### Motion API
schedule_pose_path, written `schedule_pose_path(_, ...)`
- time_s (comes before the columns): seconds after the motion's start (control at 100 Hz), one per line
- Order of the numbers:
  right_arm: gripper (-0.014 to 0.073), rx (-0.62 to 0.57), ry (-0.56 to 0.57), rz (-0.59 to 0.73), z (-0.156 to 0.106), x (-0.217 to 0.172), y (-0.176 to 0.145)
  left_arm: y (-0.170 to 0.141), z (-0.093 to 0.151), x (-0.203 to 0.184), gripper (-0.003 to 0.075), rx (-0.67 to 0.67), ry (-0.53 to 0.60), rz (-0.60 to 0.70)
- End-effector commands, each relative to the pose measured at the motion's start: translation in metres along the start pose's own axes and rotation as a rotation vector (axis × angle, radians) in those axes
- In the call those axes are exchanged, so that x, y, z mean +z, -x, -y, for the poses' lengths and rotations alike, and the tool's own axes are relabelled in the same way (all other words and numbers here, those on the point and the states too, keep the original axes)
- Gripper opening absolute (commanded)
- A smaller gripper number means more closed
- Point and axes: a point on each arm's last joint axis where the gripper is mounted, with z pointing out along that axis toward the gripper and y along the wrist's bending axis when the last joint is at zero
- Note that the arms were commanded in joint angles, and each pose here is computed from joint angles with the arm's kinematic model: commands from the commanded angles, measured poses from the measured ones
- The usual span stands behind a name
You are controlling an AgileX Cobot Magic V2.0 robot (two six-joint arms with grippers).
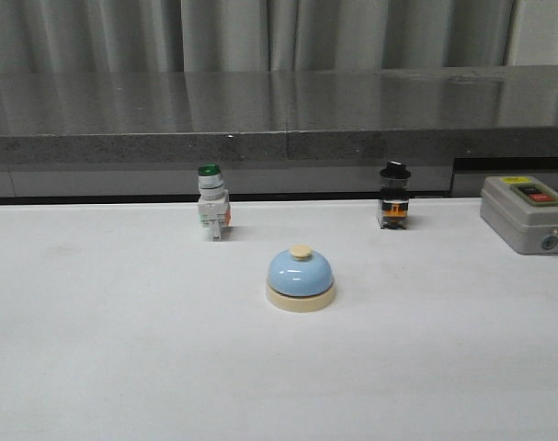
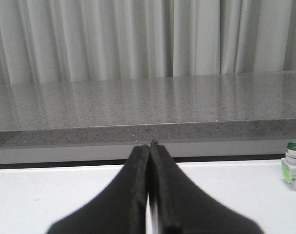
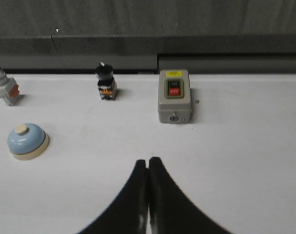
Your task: Place and press bell with both arms
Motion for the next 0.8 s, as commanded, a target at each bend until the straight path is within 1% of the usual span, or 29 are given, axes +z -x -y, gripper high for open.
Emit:
schedule_pose_path(0.0,-0.0069,-0.009,-0.009,0.193,0.0,-0.01,0.01,-0.005,0.0,-0.002,-0.002,-0.004,-0.001,0.066)
schedule_pose_path(0.12,-0.0069,-0.034,-0.018,0.35,0.002,-0.019,0.0,-0.005,0.0,-0.002,-0.002,-0.004,-0.001,0.066)
schedule_pose_path(0.25,-0.0069,-0.045,-0.024,0.372,0.003,-0.008,-0.008,-0.005,0.0,-0.002,-0.002,-0.004,-0.001,0.064)
schedule_pose_path(0.42,-0.0069,-0.046,-0.024,0.467,0.005,0.005,-0.023,-0.005,0.0,-0.002,-0.002,-0.004,-0.001,0.064)
schedule_pose_path(0.49,-0.0069,-0.045,-0.025,0.471,0.007,0.013,-0.036,-0.005,0.0,-0.002,-0.002,-0.004,-0.001,0.064)
schedule_pose_path(0.59,-0.0069,-0.044,-0.028,0.427,0.008,0.024,-0.057,-0.005,0.0,-0.002,-0.002,-0.004,-0.001,0.064)
schedule_pose_path(0.64,-0.0069,-0.045,-0.029,0.384,0.008,0.025,-0.059,-0.005,0.0,-0.002,-0.002,-0.004,-0.001,0.064)
schedule_pose_path(0.79,-0.0069,-0.05,-0.03,0.382,0.008,0.025,-0.059,-0.005,0.0,-0.002,-0.002,-0.004,-0.001,0.064)
